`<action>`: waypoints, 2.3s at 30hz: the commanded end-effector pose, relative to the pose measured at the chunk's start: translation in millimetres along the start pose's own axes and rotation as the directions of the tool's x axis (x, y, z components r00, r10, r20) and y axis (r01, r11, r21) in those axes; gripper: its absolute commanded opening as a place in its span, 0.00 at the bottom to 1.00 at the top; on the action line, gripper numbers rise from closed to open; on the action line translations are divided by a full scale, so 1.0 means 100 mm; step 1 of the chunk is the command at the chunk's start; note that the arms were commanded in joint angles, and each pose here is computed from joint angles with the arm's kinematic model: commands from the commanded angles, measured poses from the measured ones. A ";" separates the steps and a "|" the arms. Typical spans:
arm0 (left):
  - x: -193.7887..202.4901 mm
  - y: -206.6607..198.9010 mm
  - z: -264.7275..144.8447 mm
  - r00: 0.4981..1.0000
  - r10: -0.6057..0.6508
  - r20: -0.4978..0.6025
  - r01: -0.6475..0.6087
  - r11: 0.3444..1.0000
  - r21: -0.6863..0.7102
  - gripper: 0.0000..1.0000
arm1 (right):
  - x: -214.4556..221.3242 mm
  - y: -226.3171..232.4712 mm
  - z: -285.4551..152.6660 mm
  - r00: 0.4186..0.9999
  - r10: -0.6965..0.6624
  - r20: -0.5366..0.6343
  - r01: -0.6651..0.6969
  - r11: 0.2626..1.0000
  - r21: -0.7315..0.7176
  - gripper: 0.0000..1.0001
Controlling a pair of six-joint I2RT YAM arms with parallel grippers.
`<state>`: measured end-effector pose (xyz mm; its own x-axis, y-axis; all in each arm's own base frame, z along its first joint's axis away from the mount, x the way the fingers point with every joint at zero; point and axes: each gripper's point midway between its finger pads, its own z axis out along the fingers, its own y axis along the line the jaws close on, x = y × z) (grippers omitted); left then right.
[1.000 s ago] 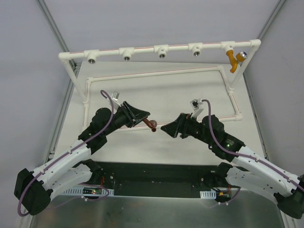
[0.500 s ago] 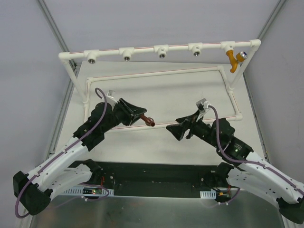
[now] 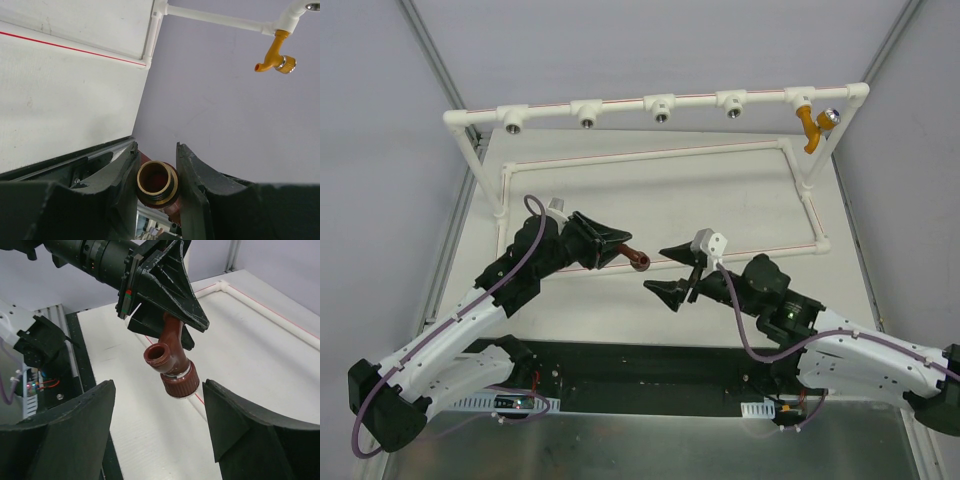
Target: Install the water faucets
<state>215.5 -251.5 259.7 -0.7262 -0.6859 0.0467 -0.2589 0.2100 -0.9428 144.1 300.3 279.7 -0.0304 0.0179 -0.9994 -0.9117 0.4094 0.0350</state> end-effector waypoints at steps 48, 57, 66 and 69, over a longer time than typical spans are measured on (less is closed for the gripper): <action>0.46 -0.55 -0.14 0.964 -0.018 -0.266 0.064 0.984 0.167 0.00 | -0.07 -0.13 0.68 0.989 -0.134 -0.063 0.142 0.980 0.138 0.17; 0.43 -0.56 -0.20 0.972 0.048 -0.231 0.003 0.977 0.215 0.58 | -0.10 -0.20 0.54 0.974 0.160 -0.158 -0.111 0.952 0.284 0.00; 0.39 -0.46 -0.20 0.977 0.092 -0.191 -0.049 0.975 0.217 0.67 | -0.10 0.09 0.38 0.859 0.504 -0.090 -0.472 0.847 0.245 0.00; 0.37 -0.45 -0.21 0.979 0.104 -0.174 -0.064 0.973 0.223 0.60 | -0.16 0.14 0.31 0.824 0.564 -0.052 -0.542 0.811 0.218 0.00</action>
<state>190.8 -273.9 294.9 -0.8441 -0.5314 0.0717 -0.1579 0.1187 -0.9803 159.7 337.5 272.5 -0.4560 0.0476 -0.8887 -0.6932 0.6073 0.3882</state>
